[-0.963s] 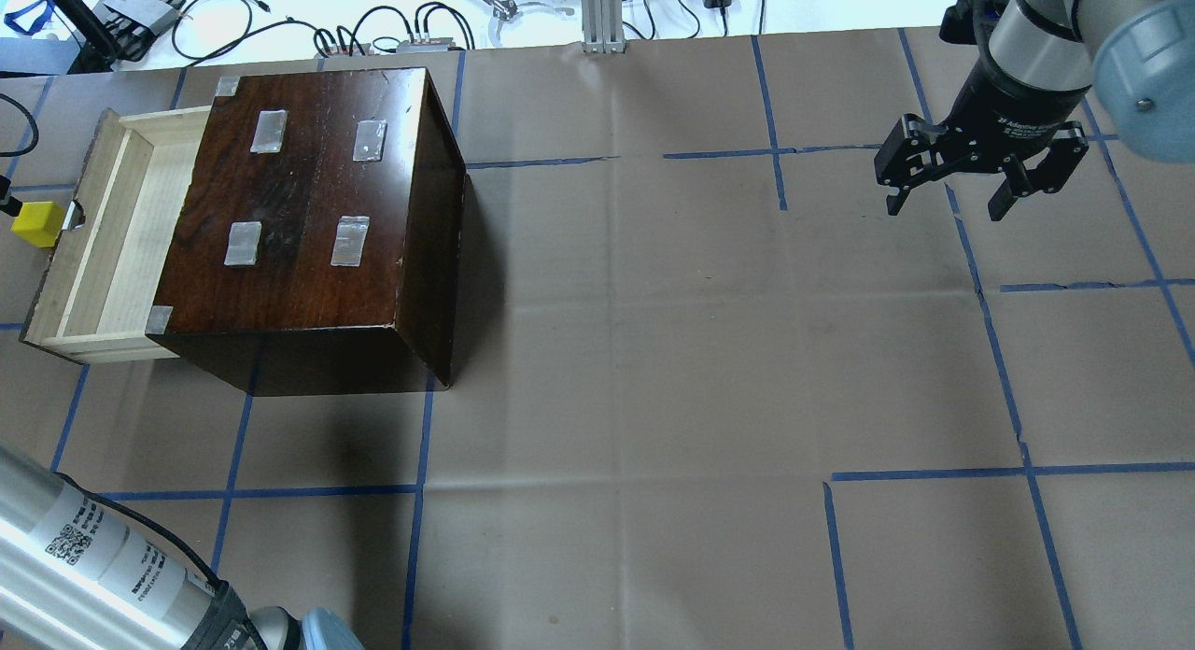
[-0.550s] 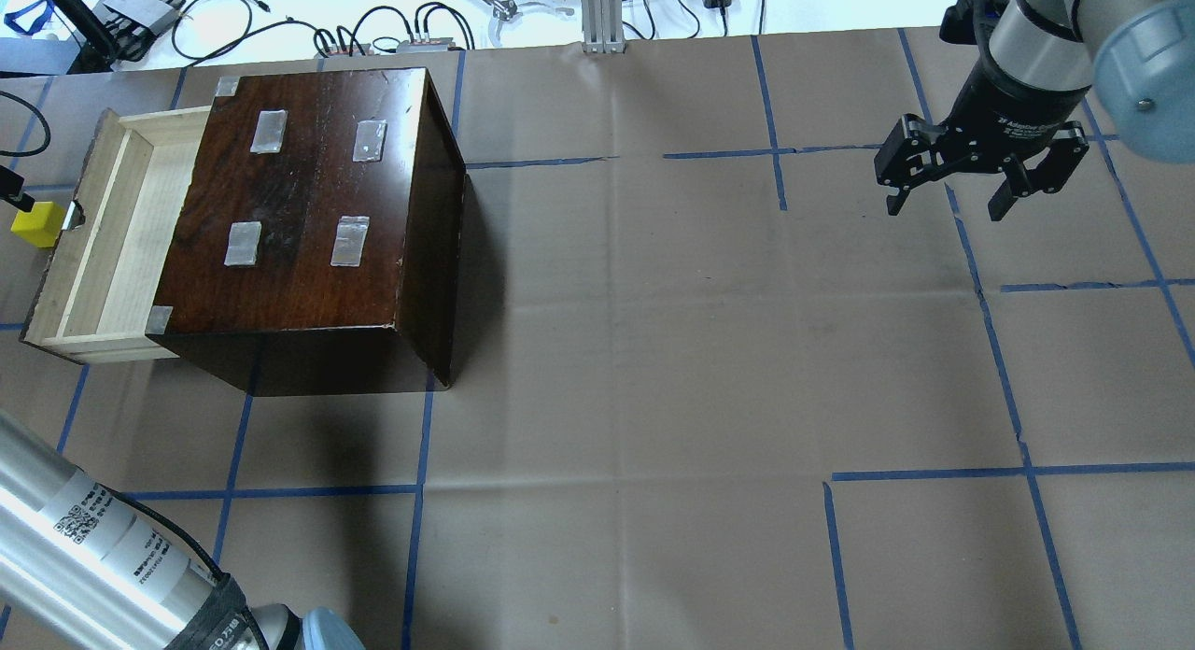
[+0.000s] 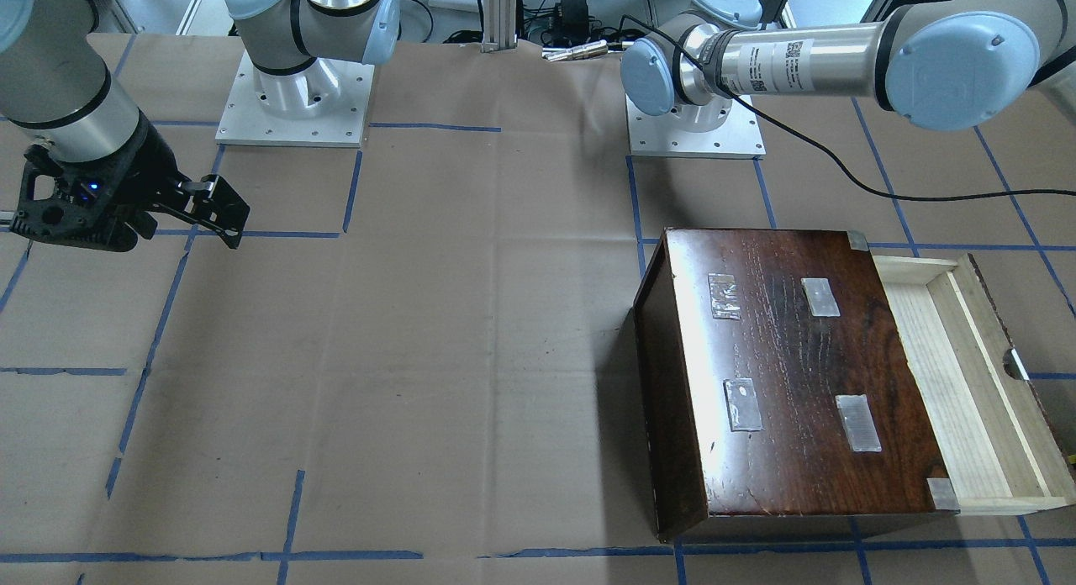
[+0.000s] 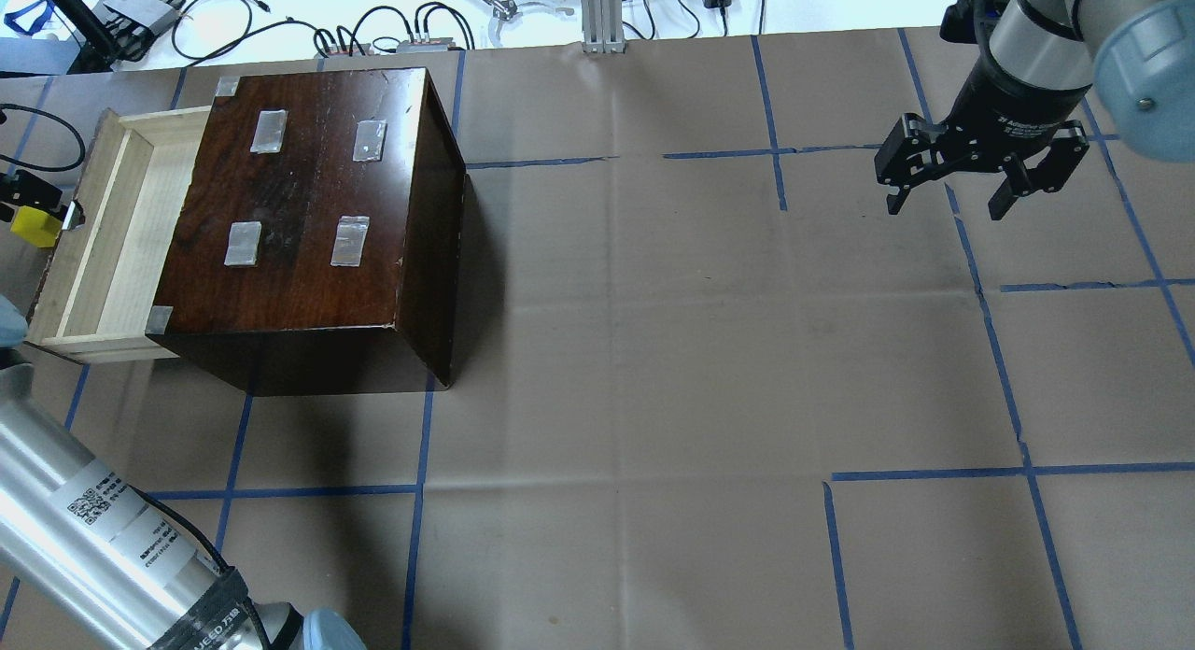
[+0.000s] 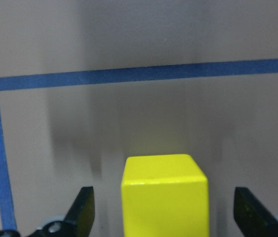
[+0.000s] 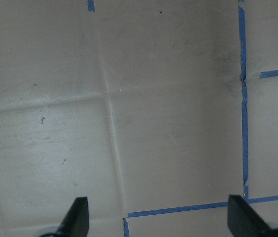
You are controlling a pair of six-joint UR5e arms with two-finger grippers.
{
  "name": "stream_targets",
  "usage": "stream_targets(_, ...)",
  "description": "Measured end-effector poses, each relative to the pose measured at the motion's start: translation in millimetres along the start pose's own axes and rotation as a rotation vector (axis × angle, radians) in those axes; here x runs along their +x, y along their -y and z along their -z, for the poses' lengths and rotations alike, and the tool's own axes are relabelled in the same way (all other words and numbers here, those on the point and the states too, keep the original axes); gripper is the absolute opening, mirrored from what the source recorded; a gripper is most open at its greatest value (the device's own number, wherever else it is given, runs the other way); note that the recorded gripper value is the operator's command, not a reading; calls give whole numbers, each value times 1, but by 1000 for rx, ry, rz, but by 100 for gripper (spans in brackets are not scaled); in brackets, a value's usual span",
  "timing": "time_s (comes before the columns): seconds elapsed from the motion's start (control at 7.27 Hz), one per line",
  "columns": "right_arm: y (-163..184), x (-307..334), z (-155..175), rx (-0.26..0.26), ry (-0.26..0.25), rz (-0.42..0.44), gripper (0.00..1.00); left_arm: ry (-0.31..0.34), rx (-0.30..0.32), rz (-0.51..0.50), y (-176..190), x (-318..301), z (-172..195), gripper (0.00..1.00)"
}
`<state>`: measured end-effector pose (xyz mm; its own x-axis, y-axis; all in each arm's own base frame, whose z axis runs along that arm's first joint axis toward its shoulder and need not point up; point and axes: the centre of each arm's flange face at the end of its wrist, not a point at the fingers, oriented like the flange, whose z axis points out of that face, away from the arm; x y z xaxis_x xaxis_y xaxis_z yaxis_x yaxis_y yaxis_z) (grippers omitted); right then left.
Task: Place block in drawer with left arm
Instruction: 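Grasp the yellow cube with the left gripper and lift it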
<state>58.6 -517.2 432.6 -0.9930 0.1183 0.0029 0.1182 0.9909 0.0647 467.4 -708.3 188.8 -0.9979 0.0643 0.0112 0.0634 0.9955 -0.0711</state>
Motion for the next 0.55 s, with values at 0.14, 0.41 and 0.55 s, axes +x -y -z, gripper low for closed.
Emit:
stream_targets(0.14, 0, 0, 0, -1, 0, 0, 100, -3, -3, 0, 1, 0, -5, 70)
stream_targets(0.41, 0, 0, 0, -1, 0, 0, 100, -3, -8, -3, 1, 0, -7, 30)
stream_targets(0.55, 0, 0, 0, -1, 0, 0, 100, -4, -11, -5, 1, 0, -7, 10)
